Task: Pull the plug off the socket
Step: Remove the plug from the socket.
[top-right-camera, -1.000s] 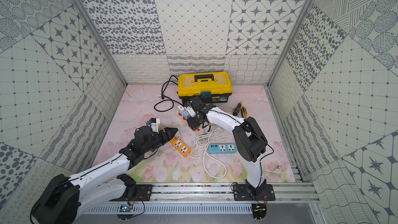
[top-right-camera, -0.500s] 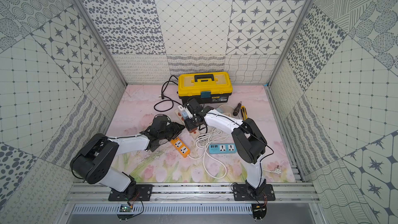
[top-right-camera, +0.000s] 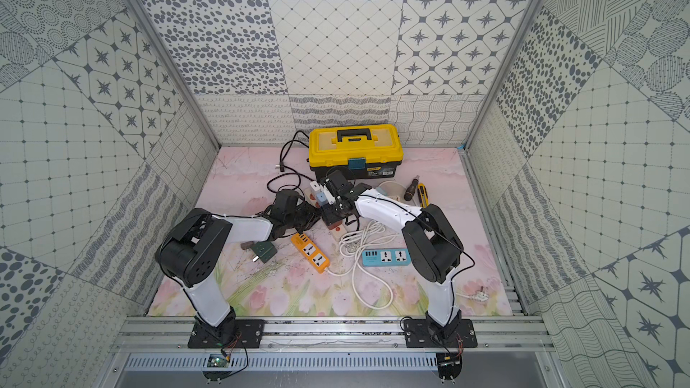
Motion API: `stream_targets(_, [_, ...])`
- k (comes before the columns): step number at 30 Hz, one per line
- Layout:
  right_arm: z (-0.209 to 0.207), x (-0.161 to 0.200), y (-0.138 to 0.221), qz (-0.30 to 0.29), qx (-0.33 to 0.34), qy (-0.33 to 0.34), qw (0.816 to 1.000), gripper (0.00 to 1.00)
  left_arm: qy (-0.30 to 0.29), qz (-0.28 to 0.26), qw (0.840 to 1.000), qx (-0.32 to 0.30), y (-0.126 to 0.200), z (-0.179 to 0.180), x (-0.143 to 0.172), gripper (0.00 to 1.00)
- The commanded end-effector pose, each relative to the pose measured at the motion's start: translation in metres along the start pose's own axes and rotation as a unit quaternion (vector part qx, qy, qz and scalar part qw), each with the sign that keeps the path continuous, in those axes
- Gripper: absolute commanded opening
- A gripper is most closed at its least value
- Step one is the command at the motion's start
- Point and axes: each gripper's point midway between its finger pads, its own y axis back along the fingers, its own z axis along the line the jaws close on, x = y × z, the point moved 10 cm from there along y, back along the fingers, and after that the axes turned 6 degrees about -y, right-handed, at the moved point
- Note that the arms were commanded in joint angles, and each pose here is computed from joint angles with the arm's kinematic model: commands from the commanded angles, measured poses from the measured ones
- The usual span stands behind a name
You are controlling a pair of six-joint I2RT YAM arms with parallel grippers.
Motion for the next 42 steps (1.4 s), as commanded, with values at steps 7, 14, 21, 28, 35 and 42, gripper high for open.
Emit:
stream_targets(7, [0.028, 0.017, -0.006, 0.057, -0.051, 0.009, 0.997, 0.5, 0.07, 0.017, 0.991, -0.115, -0.009, 0.055, 0.013, 0.24])
stream_targets(14, [-0.013, -0.005, 0.002, 0.049, -0.046, -0.042, 0.997, 0.5, 0.082, 0.025, 0.985, -0.152, -0.007, 0.078, 0.023, 0.24])
stream_targets(21, [0.007, 0.017, 0.008, 0.035, -0.021, -0.006, 0.999, 0.49, 0.084, 0.026, 0.982, -0.165, -0.008, 0.083, 0.023, 0.23])
stream_targets(28, [0.039, -0.004, 0.018, 0.001, 0.024, 0.027, 0.999, 0.5, 0.078, 0.03, 0.98, -0.178, -0.009, 0.082, 0.022, 0.23])
stream_targets(35, [-0.007, -0.021, 0.036, -0.006, 0.004, -0.023, 1.0, 0.5, 0.077, 0.032, 0.98, -0.183, -0.011, 0.084, 0.023, 0.23])
stream_targets(42, [0.008, 0.008, 0.043, -0.022, -0.002, -0.007, 1.0, 0.49, 0.074, 0.036, 0.979, -0.185, -0.014, 0.083, 0.021, 0.22])
